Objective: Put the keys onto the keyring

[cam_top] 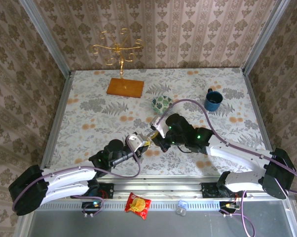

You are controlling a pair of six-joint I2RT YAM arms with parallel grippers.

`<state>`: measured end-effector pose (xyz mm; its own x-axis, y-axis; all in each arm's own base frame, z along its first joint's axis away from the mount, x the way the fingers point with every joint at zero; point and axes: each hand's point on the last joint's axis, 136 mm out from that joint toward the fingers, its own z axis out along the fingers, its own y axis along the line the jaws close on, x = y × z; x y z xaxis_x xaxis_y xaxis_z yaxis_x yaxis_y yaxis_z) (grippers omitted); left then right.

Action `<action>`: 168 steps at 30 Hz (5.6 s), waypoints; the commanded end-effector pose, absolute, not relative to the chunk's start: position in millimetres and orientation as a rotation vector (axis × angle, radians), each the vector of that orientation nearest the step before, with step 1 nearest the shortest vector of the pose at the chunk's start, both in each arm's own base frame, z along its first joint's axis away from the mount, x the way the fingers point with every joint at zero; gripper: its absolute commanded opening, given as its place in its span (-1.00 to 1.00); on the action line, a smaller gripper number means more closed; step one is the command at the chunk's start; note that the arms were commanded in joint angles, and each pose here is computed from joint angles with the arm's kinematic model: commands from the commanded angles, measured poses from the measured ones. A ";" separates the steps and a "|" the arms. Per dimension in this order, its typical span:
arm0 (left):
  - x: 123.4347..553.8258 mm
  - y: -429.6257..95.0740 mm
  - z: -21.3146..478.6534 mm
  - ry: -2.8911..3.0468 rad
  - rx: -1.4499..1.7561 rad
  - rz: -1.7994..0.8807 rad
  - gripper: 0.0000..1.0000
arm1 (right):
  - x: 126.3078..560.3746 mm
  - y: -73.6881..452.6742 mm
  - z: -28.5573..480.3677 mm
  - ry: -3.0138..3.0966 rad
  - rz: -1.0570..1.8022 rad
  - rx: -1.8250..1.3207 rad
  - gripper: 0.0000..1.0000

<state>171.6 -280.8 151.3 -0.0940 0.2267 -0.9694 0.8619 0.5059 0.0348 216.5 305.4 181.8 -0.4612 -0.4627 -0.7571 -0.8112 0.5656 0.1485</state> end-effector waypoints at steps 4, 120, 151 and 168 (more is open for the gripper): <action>183.9 -272.3 150.0 1.682 0.858 -0.716 -1.00 | 225.9 286.4 181.1 2.308 0.571 -0.930 -1.00; 187.2 -323.3 181.4 1.233 1.286 -0.800 -1.00 | 225.0 285.5 157.2 2.319 1.080 -1.067 -0.92; 184.4 -311.0 174.3 1.239 1.221 -0.948 -1.00 | 242.1 276.4 175.6 1.722 0.743 -1.147 -0.09; 183.1 -311.5 178.1 1.223 1.217 -0.993 -1.00 | 242.0 295.2 168.2 1.638 0.783 -1.229 -0.45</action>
<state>189.4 -310.0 166.9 0.0979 0.1202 -0.9879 0.9805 0.1585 0.1165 243.8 286.1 158.2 -0.1556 -0.3919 -0.9067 -0.9361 0.3518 0.0086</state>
